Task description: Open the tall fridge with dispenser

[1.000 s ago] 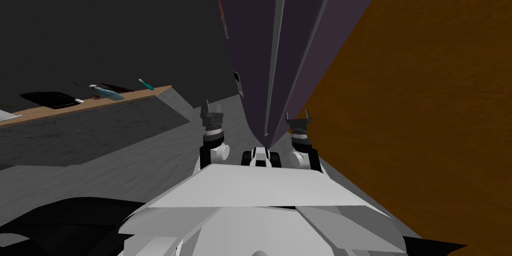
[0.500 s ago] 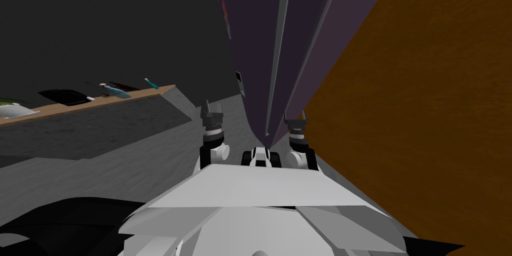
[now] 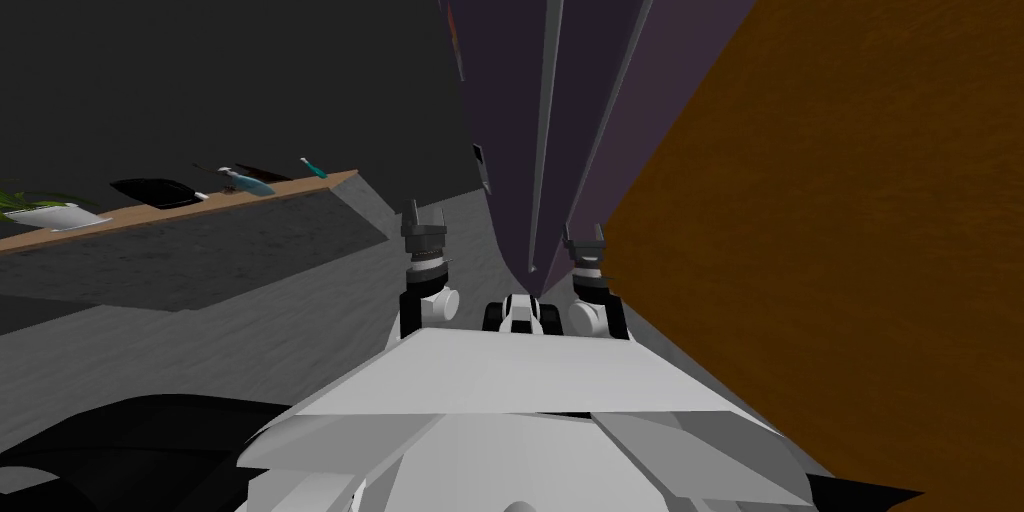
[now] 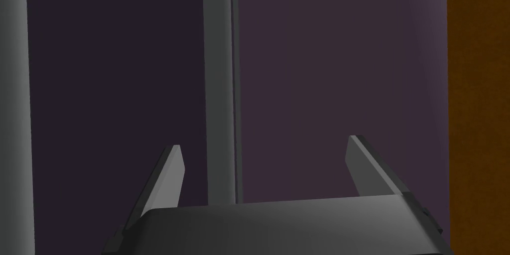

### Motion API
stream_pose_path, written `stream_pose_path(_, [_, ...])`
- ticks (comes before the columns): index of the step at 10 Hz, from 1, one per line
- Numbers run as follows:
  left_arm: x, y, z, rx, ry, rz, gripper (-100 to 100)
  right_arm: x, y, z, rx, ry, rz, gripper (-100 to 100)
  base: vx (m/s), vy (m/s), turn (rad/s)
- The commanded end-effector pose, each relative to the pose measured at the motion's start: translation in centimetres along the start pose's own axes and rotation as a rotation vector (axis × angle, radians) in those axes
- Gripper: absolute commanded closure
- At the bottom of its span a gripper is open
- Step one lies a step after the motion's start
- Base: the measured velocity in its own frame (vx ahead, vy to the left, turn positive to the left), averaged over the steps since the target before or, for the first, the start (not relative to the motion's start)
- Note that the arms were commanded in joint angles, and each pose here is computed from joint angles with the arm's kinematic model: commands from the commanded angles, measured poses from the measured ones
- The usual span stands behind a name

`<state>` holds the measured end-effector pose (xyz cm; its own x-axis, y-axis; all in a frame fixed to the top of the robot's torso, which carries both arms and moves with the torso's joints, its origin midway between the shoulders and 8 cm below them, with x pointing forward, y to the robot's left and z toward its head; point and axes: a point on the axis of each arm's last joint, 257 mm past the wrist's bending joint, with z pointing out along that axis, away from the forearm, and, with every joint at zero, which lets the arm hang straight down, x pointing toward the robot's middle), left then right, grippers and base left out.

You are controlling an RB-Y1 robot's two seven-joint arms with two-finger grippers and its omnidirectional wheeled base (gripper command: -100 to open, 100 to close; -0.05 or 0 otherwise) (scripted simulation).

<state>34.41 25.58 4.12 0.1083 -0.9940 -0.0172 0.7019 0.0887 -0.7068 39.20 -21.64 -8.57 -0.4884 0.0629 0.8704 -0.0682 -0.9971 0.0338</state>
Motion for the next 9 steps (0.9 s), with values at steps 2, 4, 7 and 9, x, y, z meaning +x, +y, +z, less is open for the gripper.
stream_pose_path(2, [0.0, 0.0, 0.0, 0.0, 0.0, 0.0, 0, -0.7, -1.1, 0.1, 0.006, -0.01, 0.155, -100, -0.012, -0.014, 0.046])
stream_pose_path(4, [0.0, 0.0, 0.0, 0.0, 0.0, 0.0, 0, -1.2, -1.9, 0.1, 0.011, -0.02, 0.245, -100, -0.013, -0.015, 0.044])
stream_pose_path(7, [0.0, 0.0, 0.0, 0.0, 0.0, 0.0, 0, -2.2, -3.6, 0.2, 0.024, -0.043, 0.411, -100, -0.013, -0.018, 0.038])
stream_pose_path(9, [0.0, 0.0, 0.0, 0.0, 0.0, 0.0, 0, -2.6, -4.6, 0.3, 0.032, -0.055, 0.497, -100, -0.016, -0.018, 0.039])
